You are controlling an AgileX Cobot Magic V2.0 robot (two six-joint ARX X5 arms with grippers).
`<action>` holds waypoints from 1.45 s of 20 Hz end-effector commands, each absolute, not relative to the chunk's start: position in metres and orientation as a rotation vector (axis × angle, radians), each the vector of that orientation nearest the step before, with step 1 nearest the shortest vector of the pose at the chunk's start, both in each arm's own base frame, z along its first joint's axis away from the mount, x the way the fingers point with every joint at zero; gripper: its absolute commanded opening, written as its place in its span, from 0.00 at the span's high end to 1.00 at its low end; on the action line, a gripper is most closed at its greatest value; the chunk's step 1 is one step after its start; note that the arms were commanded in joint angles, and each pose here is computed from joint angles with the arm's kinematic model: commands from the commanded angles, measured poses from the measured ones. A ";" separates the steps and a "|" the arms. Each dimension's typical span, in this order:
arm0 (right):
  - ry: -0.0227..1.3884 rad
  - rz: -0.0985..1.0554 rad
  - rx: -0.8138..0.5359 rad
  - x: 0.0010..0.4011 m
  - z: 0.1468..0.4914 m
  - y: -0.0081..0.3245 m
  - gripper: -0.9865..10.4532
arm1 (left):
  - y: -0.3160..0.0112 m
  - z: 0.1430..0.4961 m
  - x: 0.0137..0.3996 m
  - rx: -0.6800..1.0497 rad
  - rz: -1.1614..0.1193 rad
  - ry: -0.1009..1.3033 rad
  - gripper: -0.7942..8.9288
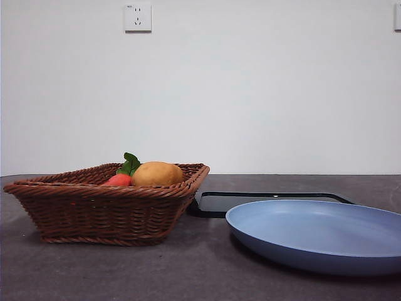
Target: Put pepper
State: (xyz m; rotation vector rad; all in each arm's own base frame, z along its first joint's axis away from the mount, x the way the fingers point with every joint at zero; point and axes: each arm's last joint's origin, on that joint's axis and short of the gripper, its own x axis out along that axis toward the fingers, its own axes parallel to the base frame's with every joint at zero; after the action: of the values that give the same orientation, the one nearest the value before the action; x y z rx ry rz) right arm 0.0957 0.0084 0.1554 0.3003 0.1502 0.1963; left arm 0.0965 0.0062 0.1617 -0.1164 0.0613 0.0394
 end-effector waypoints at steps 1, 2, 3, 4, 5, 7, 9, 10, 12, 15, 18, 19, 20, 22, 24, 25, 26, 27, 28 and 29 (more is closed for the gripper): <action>0.128 0.198 0.388 0.096 0.158 0.009 0.91 | 0.006 0.160 0.097 -0.225 0.028 0.050 0.91; 0.118 0.199 0.405 0.096 0.161 0.009 0.91 | 0.006 0.161 0.097 -0.256 0.026 0.049 0.91; 0.110 0.201 0.417 0.095 0.165 0.009 0.91 | 0.006 0.162 0.097 -0.288 0.019 0.048 0.91; 0.102 0.203 0.426 0.094 0.169 0.009 0.91 | 0.005 0.163 0.096 -0.306 0.000 0.048 0.91; 0.091 0.206 0.431 0.094 0.174 0.008 0.91 | 0.004 0.166 0.096 -0.326 -0.028 0.046 0.91; 0.072 0.209 0.430 0.092 0.185 0.008 0.91 | 0.003 0.171 0.094 -0.342 -0.067 0.045 0.91; 0.058 0.213 0.428 0.091 0.198 0.008 0.91 | 0.003 0.179 0.092 -0.351 -0.079 0.056 0.91; 0.056 0.213 0.428 0.091 0.204 0.008 0.91 | 0.002 0.183 0.090 -0.351 -0.077 0.061 0.91; 0.058 0.214 0.425 0.092 0.218 0.008 0.91 | 0.002 0.194 0.087 -0.352 -0.091 0.075 0.91; 0.072 0.242 0.397 0.095 0.237 0.009 0.91 | 0.000 0.211 0.085 -0.350 -0.147 0.097 0.91; 0.120 0.277 0.365 0.100 0.257 0.011 0.91 | -0.002 0.229 0.087 -0.344 -0.213 0.133 0.91; 0.141 0.286 0.347 0.101 0.263 0.011 0.91 | -0.002 0.235 0.088 -0.333 -0.235 0.149 0.91; 0.170 0.304 0.327 0.103 0.269 0.012 0.91 | -0.003 0.241 0.090 -0.322 -0.263 0.173 0.91; 0.227 0.339 0.286 0.106 0.281 0.013 0.91 | -0.005 0.252 0.093 -0.285 -0.321 0.219 0.91; 0.293 0.376 0.246 0.108 0.293 0.015 0.91 | -0.006 0.264 0.098 -0.242 -0.385 0.268 0.91; 0.324 0.393 0.225 0.109 0.298 0.016 0.91 | -0.006 0.269 0.100 -0.227 -0.419 0.288 0.91; 0.360 0.405 0.204 0.110 0.303 0.017 0.91 | -0.007 0.274 0.102 -0.212 -0.454 0.311 0.91; 0.397 0.430 0.182 0.111 0.308 0.018 0.91 | -0.008 0.279 0.104 -0.200 -0.485 0.332 0.91; 0.432 0.449 0.160 0.111 0.313 0.019 0.91 | -0.008 0.284 0.106 -0.190 -0.509 0.350 0.91; 0.461 0.471 0.144 0.111 0.317 0.020 0.91 | -0.009 0.288 0.108 -0.181 -0.535 0.368 0.91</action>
State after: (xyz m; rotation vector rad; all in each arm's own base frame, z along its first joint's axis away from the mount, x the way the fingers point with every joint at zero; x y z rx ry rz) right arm 0.1129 0.0194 0.3107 0.2188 0.4739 0.4394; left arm 0.1076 -0.0084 0.2826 -0.2518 0.3927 -0.5039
